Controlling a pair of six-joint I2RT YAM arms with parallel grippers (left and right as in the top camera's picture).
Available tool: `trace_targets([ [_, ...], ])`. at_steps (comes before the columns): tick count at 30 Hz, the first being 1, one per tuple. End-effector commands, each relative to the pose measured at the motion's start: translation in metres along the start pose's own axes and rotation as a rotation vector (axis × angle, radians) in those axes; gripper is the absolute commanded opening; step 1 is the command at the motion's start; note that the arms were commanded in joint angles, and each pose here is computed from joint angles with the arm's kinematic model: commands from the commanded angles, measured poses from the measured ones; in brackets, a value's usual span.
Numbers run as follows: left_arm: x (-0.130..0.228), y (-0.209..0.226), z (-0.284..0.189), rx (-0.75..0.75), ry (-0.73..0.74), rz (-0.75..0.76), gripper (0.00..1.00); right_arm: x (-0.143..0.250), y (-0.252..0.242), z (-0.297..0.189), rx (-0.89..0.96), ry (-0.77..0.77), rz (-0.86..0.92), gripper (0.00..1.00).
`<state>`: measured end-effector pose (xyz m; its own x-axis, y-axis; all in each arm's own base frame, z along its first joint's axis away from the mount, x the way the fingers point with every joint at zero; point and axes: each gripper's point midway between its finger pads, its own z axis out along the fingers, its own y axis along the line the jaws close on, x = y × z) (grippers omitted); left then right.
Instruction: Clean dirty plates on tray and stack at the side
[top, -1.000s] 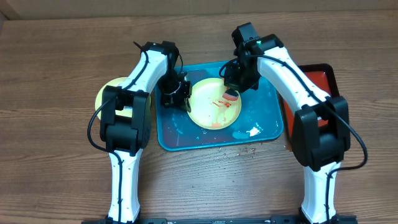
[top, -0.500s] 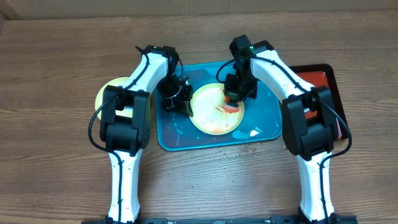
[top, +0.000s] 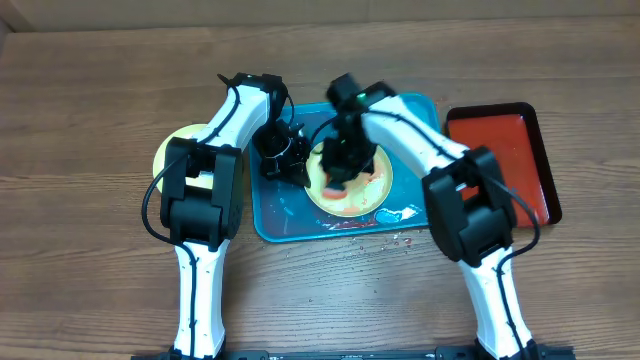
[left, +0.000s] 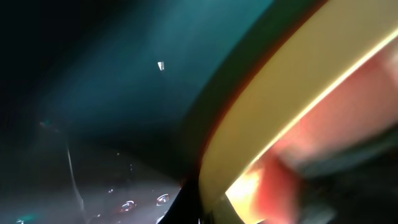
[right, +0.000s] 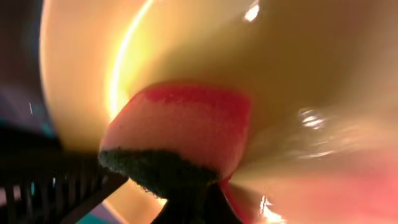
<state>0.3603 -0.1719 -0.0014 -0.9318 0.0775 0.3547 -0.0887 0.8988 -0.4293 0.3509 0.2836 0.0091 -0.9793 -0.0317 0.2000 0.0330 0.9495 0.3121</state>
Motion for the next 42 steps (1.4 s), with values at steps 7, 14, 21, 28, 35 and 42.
trace_targets([
  [7, 0.000, 0.055, 0.042, -0.154, 0.072, -0.107, 0.04, -0.006, -0.083, 0.005, 0.181, 0.064, 0.206, 0.04],
  [14, 0.000, 0.057, 0.041, -0.156, 0.069, -0.112, 0.04, -0.010, -0.158, -0.023, 0.350, 0.058, 0.315, 0.04],
  [21, 0.000, 0.057, 0.041, -0.156, 0.068, -0.119, 0.04, -0.002, -0.145, -0.019, 0.344, 0.083, 0.290, 0.04],
  [28, 0.000, 0.057, 0.041, -0.156, 0.068, -0.119, 0.04, 0.011, -0.060, 0.014, 0.168, 0.104, 0.143, 0.04],
  [35, -0.006, 0.057, 0.031, -0.036, 0.058, -0.159, 0.04, 0.023, 0.007, 0.035, 0.023, 0.097, 0.070, 0.04],
  [42, -0.029, 0.068, 0.013, 0.064, -0.035, -0.186, 0.04, 0.023, 0.018, 0.036, -0.024, 0.101, 0.064, 0.04],
])
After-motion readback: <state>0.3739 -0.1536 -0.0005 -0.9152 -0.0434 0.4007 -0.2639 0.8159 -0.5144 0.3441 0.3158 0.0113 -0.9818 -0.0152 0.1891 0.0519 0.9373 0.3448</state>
